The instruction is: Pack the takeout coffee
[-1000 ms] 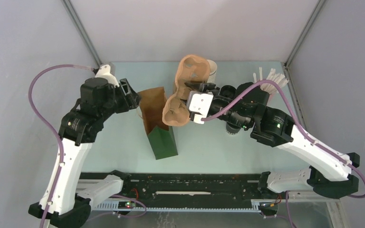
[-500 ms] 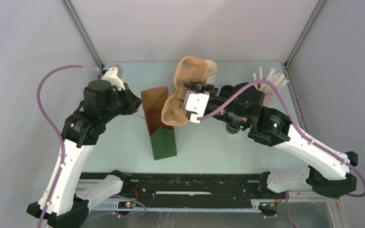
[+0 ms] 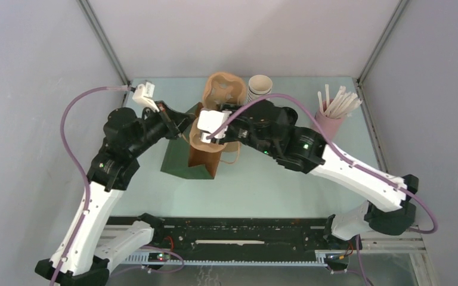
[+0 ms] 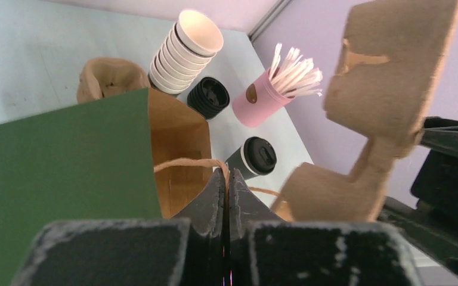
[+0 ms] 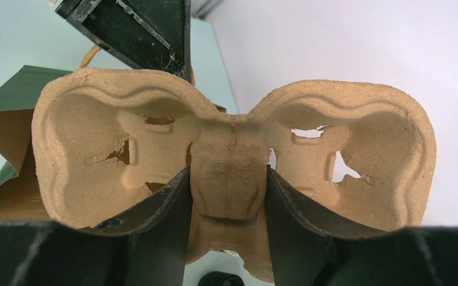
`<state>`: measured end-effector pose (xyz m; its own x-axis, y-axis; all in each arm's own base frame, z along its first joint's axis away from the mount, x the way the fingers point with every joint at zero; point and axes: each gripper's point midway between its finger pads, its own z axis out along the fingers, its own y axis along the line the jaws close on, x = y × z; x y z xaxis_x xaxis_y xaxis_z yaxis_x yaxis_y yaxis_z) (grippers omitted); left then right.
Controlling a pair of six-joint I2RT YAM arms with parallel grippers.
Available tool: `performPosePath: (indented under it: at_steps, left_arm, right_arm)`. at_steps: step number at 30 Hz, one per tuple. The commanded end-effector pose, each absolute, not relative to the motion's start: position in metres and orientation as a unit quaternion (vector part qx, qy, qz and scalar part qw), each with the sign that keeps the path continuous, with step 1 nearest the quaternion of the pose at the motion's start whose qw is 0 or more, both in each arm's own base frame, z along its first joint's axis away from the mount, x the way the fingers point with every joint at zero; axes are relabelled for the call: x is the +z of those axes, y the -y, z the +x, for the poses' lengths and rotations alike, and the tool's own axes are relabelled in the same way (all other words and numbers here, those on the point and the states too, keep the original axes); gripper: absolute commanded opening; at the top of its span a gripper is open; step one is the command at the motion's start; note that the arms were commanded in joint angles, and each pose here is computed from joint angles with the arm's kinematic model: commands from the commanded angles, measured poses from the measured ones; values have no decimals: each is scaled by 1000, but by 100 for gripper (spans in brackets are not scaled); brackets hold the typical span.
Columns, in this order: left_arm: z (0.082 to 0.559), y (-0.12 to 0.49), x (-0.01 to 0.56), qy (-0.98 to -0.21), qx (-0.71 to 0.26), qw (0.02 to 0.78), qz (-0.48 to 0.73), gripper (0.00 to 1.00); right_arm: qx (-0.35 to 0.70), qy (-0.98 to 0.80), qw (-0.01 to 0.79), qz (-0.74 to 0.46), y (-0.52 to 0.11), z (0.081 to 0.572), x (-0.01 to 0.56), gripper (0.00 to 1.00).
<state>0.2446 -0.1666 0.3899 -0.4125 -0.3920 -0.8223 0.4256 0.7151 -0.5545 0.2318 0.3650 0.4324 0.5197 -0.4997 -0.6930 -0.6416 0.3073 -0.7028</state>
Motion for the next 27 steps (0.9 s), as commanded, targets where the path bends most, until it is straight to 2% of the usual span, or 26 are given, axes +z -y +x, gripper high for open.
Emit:
performPosePath:
  at_steps: [1,10,19,23,27]
  left_arm:
    - [244,182,393,-730,-428,533,7,0]
    - [238,177,403,-712,-445,542,-20,0]
    - [218,188,448,-661,-526,534,-19,0]
    - [218,198,449,-650,-561,513,-17,0]
    - [220,205,444,-638,-593,491,-30,0]
  right_arm:
    - [20,-532,638,-556,-369,243,420,51]
    - [-8,-564,641,-520,-374,254,385,52]
    - [-15,-562,656,-504,-349,255,395,52]
    - [-6,-559,643,-523,-337,242,395,52]
    - [49,-564,617,-546,-330,211,389,53]
